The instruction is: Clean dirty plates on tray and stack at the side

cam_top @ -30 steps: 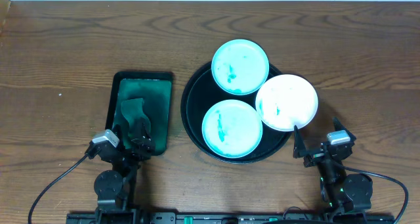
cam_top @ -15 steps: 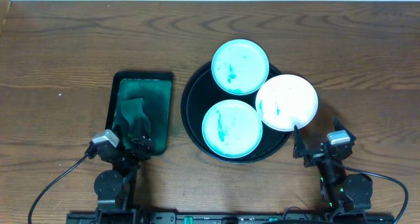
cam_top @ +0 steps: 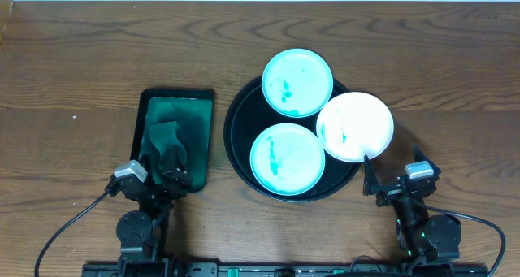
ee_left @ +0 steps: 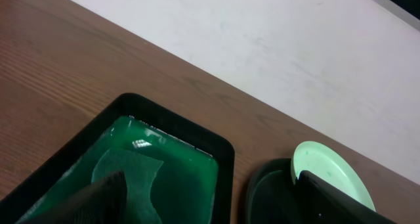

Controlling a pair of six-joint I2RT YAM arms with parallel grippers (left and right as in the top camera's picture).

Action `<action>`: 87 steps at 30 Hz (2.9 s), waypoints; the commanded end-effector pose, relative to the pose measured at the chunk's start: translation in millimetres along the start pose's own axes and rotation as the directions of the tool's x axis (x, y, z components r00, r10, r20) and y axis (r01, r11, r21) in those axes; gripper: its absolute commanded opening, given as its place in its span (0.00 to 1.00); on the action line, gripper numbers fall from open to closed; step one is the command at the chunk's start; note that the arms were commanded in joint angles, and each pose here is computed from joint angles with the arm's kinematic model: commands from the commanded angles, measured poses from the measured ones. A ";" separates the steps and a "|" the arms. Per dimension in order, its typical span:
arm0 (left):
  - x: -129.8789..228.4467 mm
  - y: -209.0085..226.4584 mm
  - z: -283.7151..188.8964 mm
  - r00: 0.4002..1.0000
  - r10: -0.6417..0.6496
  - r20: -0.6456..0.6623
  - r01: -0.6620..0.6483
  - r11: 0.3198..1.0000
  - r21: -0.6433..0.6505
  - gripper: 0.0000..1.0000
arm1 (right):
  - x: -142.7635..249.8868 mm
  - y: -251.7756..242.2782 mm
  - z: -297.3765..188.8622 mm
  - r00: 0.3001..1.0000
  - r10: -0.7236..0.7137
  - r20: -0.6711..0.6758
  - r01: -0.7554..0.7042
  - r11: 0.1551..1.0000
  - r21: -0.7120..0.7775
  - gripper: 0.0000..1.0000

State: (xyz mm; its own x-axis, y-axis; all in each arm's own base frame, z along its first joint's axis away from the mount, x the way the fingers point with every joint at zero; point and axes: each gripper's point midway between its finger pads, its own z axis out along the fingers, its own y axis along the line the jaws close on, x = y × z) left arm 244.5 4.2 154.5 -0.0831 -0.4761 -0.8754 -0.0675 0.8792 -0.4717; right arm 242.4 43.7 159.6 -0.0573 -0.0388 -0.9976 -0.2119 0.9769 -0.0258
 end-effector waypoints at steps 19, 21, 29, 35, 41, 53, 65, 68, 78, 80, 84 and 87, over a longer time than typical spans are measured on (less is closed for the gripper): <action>-62.9 -40.0 2.7 0.974 0.054 -0.222 -0.071 0.995 -0.071 0.82 | -97.9 9.2 14.0 0.973 0.138 -0.185 -0.151 0.987 -0.057 0.99; -67.1 -42.3 10.4 0.945 0.058 -0.322 -0.098 0.989 -0.111 0.82 | -103.5 12.9 25.5 0.938 0.149 -0.313 -0.178 0.982 -0.068 0.99; -76.0 -48.2 33.7 0.804 -0.016 -0.594 -0.152 0.961 -0.232 0.82 | -120.9 51.6 71.2 0.738 0.178 -0.651 -0.394 0.897 -0.200 0.99; -48.0 -45.9 30.0 0.700 -0.069 -0.711 -0.146 0.960 -0.237 0.98 | -85.5 76.6 86.3 0.610 0.154 -0.777 -0.495 0.840 -0.222 0.84; -39.4 -36.9 27.6 0.669 -0.086 -0.738 -0.174 0.947 -0.269 0.98 | 3.4 98.4 63.1 0.357 -0.009 -0.934 -0.337 0.931 -0.138 0.71; -32.4 -33.1 26.8 0.645 -0.099 -0.758 -0.184 0.942 -0.279 0.98 | 123.8 115.3 34.0 0.022 -0.022 -1.000 -0.230 0.973 -0.026 0.58; -34.0 -24.8 27.5 0.653 -0.095 -0.751 -0.218 0.926 -0.307 0.99 | 169.8 114.4 57.1 0.012 0.028 -1.000 -0.202 0.979 0.025 0.01; -31.0 -13.4 28.9 0.649 -0.098 -0.754 -0.259 0.904 -0.340 0.96 | 166.6 107.7 66.7 0.052 0.050 -0.997 -0.191 0.981 0.039 0.01; 26.9 50.0 48.2 0.543 -0.280 -0.791 -0.409 0.735 -0.541 0.84 | 161.0 104.1 79.2 0.103 0.068 -0.992 -0.202 0.978 0.046 0.01; 42.5 58.4 55.0 0.511 -0.297 -0.806 -0.431 0.723 -0.540 0.79 | 161.0 104.1 79.2 0.103 0.068 -0.992 -0.202 0.978 0.046 0.01; 73.5 76.5 69.2 0.464 -0.325 -0.824 -0.466 0.702 -0.538 0.75 | 161.0 104.1 79.1 0.103 0.068 -0.992 -0.202 0.978 0.046 0.01; 98.1 90.3 75.7 0.425 -0.347 -0.836 -0.491 0.688 -0.535 0.73 | 161.0 104.1 79.1 0.103 0.068 -0.992 -0.202 0.978 0.046 0.01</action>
State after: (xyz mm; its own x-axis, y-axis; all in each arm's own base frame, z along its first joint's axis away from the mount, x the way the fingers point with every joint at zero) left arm 309.6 33.3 36.3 -0.8431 -0.5159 -0.1517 -0.5333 0.8385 0.1123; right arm 287.2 167.9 1.7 -0.9883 -0.1461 -0.0446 -0.1525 0.9601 0.2344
